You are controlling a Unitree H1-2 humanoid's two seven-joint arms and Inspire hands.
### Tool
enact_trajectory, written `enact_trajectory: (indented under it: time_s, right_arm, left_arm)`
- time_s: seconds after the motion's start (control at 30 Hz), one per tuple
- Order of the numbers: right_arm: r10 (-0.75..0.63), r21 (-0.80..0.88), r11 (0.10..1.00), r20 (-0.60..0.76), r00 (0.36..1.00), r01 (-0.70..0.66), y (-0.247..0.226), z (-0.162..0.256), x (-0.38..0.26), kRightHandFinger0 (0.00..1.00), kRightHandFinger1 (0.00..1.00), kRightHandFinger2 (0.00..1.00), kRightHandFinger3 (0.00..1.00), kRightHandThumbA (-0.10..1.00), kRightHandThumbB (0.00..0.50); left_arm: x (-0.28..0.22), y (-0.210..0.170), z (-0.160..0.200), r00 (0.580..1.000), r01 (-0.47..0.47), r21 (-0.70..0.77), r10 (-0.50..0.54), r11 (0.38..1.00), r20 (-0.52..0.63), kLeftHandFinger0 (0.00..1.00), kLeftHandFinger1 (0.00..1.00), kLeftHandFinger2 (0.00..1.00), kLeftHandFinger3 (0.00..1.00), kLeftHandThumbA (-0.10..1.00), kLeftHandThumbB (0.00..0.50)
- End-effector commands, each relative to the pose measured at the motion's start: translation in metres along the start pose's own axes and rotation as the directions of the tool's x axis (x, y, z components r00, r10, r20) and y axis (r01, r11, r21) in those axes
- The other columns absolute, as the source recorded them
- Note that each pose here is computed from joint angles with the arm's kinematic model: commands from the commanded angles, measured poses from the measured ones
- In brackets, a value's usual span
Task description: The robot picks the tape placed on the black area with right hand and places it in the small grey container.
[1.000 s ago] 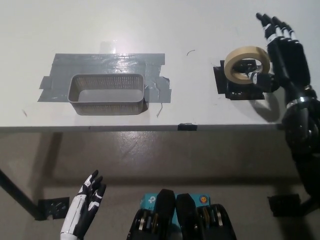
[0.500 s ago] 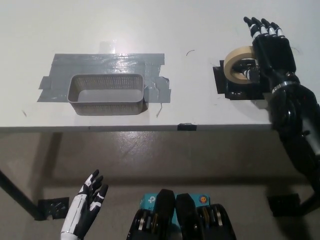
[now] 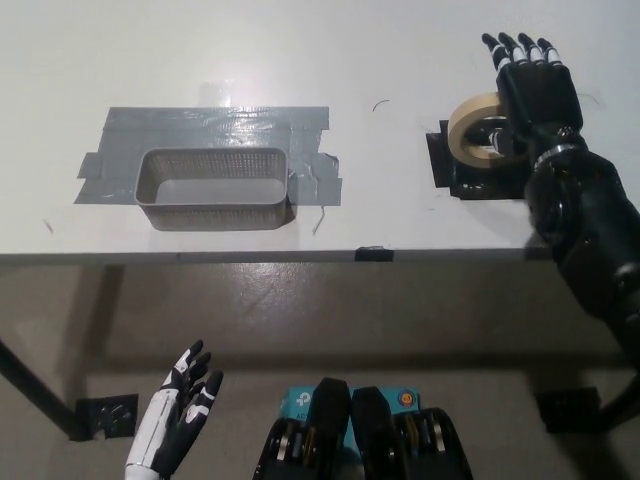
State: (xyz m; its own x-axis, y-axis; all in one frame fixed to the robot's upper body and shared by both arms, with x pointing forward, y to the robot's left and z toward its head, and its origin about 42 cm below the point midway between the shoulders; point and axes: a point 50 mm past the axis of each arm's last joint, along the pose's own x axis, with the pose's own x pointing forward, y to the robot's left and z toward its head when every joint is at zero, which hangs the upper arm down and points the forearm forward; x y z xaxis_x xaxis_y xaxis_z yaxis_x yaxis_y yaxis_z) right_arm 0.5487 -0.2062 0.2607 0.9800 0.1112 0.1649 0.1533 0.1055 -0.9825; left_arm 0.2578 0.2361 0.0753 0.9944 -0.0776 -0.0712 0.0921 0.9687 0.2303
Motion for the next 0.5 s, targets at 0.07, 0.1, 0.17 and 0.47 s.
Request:
enact_trajectory:
  time_s: [0.07,0.1,0.17,0.47]
  right_arm:
    - [-0.101,-0.043,0.994,0.005,0.995,0.101,-0.038,0.002,0.022,1.00,1.00,1.00,1.00,0.85,0.371]
    - [-0.096,-0.045,0.994,0.005,0.995,0.096,-0.035,0.003,0.023,1.00,1.00,1.00,1.00,0.83,0.370]
    - [-0.089,-0.051,0.995,0.001,0.996,0.089,-0.030,0.002,0.024,1.00,1.00,1.00,1.00,0.81,0.376]
    - [-0.345,-0.020,0.935,0.168,0.923,0.353,-0.029,-0.002,0.023,0.37,0.44,0.51,0.76,0.39,0.276]
  left_arm:
    - [0.002,0.002,0.012,0.998,0.012,0.028,-0.014,1.000,0.058,1.00,1.00,1.00,1.00,0.83,0.060]
    - [0.002,0.002,0.012,0.998,0.011,0.028,-0.013,1.000,0.061,1.00,1.00,1.00,1.00,0.83,0.055]
    - [0.001,0.002,0.012,0.998,0.013,0.028,-0.014,1.000,0.060,1.00,1.00,1.00,1.00,0.84,0.053]
    - [0.005,0.000,0.016,0.997,0.025,0.033,-0.028,0.999,0.072,1.00,1.00,1.00,1.00,0.84,0.041]
